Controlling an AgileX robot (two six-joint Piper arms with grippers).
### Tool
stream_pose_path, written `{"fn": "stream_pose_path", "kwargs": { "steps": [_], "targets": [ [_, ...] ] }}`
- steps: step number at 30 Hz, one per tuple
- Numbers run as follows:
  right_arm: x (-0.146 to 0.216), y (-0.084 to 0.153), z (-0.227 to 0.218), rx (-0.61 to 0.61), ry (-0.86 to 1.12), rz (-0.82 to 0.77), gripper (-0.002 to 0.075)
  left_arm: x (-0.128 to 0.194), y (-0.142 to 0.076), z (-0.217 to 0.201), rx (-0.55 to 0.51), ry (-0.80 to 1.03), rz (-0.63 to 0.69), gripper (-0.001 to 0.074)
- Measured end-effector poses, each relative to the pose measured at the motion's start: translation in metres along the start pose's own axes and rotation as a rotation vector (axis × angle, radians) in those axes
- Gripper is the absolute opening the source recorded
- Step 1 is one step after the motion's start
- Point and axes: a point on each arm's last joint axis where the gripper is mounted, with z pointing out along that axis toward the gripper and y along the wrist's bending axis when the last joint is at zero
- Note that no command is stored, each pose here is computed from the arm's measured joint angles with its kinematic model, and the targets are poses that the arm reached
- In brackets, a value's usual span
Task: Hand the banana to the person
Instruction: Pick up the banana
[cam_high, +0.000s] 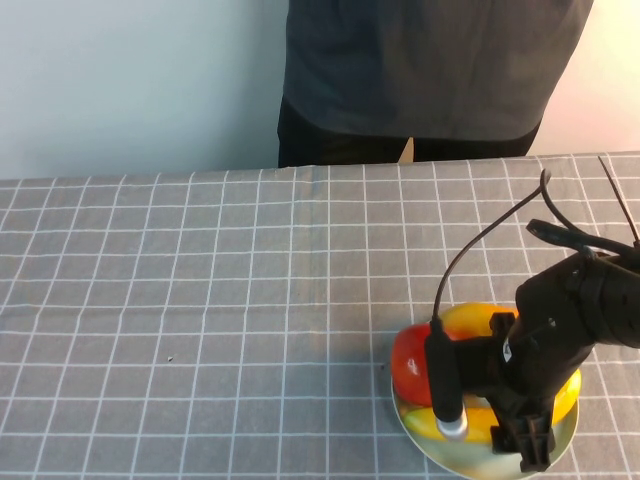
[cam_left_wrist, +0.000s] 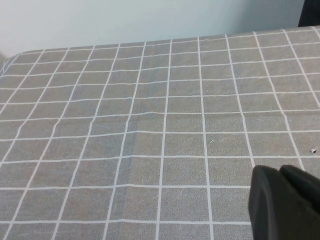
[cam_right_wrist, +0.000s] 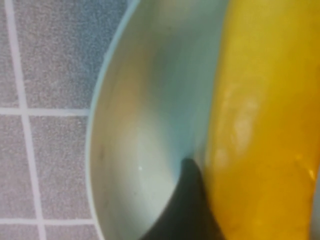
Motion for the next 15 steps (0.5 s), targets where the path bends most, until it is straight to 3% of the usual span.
{"fn": "stream_pose_path", "kwargs": {
  "steps": [13, 15],
  "targets": [
    [0.001, 0.006, -0.020, -0.031, 0.005, 0.074, 0.0019, 0.000, 0.000, 0.000, 0.000, 0.000, 0.000, -0.0004],
    [0.001, 0.010, -0.036, -0.040, -0.008, 0.147, -0.0008, 0.000, 0.000, 0.000, 0.000, 0.000, 0.000, -0.0004]
  ]
}}
